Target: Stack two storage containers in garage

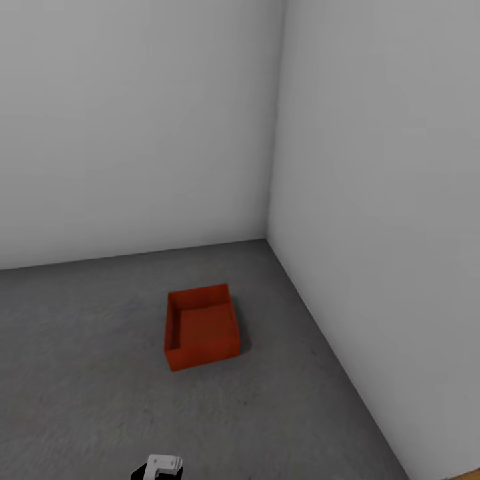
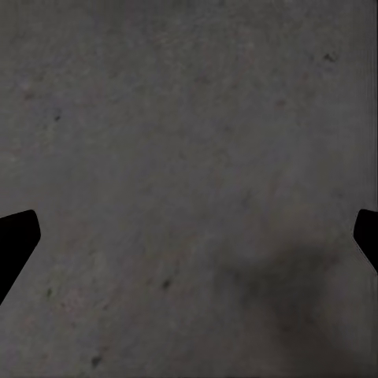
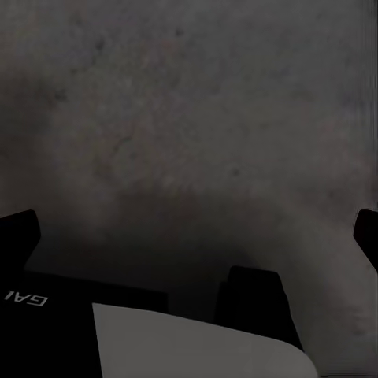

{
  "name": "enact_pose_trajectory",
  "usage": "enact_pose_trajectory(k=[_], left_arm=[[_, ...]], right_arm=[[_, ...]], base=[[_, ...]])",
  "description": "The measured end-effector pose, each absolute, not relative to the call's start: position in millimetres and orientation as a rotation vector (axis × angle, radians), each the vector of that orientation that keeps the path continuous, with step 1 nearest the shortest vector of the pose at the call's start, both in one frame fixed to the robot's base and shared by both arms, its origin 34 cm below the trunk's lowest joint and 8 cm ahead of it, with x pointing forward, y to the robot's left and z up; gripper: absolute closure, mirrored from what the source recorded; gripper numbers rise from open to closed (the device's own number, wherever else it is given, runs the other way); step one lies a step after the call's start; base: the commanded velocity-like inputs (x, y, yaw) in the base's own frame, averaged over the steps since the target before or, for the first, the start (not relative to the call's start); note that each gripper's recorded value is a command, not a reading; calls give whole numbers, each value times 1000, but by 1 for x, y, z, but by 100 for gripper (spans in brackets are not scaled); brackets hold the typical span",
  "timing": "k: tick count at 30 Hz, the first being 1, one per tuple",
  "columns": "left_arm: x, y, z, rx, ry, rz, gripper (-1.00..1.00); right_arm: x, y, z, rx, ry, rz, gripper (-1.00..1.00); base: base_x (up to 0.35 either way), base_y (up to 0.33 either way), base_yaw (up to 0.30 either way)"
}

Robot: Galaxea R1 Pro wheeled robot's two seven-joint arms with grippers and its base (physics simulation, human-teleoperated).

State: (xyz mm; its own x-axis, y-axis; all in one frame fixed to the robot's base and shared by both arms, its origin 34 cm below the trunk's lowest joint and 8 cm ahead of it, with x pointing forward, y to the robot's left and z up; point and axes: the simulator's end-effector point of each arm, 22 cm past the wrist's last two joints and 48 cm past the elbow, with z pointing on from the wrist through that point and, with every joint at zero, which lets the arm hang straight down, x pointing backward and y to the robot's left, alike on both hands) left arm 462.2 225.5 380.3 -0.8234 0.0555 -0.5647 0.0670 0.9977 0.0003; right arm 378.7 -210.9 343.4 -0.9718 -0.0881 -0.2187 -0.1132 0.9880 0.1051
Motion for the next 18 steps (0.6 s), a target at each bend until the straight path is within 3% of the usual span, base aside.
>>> enact_pose_trajectory(k=[18], left_arm=[[466, 225, 385, 85, 2528, -25, -100]], right_arm=[[383, -211, 347, -150, 2906, 171, -100]], base=[[0, 0, -248]])
